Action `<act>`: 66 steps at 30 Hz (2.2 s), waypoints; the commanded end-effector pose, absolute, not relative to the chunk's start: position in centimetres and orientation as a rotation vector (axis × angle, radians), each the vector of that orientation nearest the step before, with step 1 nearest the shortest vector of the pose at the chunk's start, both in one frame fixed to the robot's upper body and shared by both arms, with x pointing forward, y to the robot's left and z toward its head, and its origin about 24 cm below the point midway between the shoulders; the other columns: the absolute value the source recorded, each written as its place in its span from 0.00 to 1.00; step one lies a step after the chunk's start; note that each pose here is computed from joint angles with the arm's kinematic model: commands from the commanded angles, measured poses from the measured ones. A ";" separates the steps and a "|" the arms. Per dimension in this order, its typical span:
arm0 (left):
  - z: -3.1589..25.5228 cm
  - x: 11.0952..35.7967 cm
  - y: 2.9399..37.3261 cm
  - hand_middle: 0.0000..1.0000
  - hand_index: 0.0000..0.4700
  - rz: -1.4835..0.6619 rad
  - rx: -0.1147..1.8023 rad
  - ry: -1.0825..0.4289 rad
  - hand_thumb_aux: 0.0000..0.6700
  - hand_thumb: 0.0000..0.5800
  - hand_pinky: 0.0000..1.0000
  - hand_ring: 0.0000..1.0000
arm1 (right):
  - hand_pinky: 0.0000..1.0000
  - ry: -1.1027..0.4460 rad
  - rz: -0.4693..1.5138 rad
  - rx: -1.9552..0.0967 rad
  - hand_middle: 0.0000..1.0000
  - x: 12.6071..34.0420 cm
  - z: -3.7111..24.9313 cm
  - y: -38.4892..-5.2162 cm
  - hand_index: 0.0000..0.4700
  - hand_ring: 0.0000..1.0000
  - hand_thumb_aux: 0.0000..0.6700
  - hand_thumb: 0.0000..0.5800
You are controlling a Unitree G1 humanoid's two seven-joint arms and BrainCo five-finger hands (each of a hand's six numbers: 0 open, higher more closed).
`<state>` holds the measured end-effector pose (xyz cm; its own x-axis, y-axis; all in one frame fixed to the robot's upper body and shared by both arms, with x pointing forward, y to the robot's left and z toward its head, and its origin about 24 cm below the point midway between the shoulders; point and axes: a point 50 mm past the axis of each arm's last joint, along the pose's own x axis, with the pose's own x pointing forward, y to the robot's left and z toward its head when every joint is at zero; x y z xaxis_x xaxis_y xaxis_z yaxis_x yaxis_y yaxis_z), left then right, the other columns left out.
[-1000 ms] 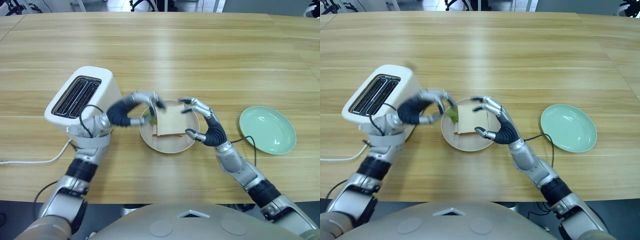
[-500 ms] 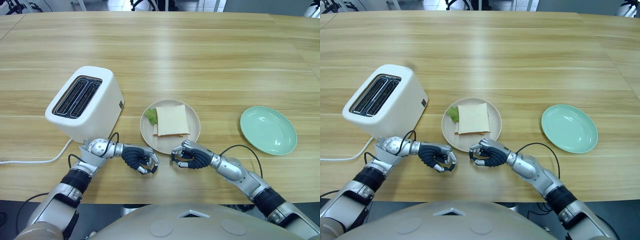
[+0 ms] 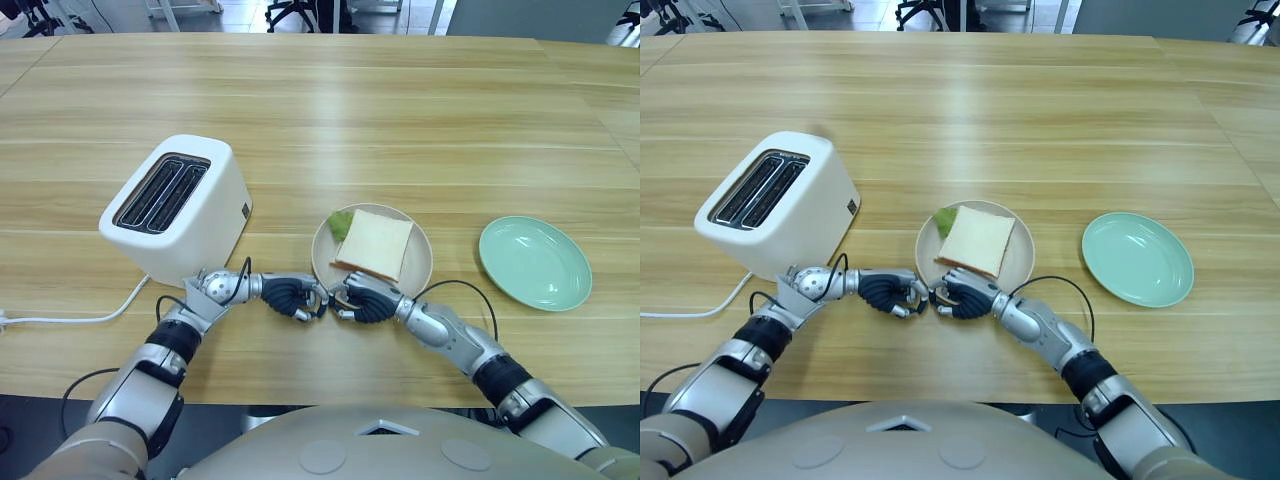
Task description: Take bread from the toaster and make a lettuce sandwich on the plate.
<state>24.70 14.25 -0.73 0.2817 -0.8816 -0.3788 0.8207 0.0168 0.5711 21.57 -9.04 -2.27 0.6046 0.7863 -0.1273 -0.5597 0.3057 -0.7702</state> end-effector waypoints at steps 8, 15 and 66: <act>-2.6 24.0 14.7 1.00 0.98 -1.343 0.823 -0.008 1.00 1.00 1.00 1.00 | 1.00 -0.420 0.828 -0.798 1.00 21.4 -0.2 -9.1 0.98 1.00 1.00 1.00; -3.0 23.6 14.6 1.00 0.98 -1.363 0.802 0.002 1.00 1.00 1.00 1.00 | 1.00 -0.554 0.816 -0.601 1.00 20.2 3.5 -9.6 0.98 1.00 1.00 1.00; -2.2 28.1 12.2 0.83 0.00 -0.941 0.877 -0.113 0.00 0.00 0.83 0.83 | 0.99 -0.059 0.619 -1.089 0.99 27.6 -3.8 -14.9 0.98 0.99 1.00 1.00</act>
<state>27.79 11.68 -1.39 0.5455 -0.7997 -0.2509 0.6841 0.2519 0.6845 28.12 -15.07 -2.26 0.8279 0.5215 -0.2066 -0.4135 0.3186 -0.8529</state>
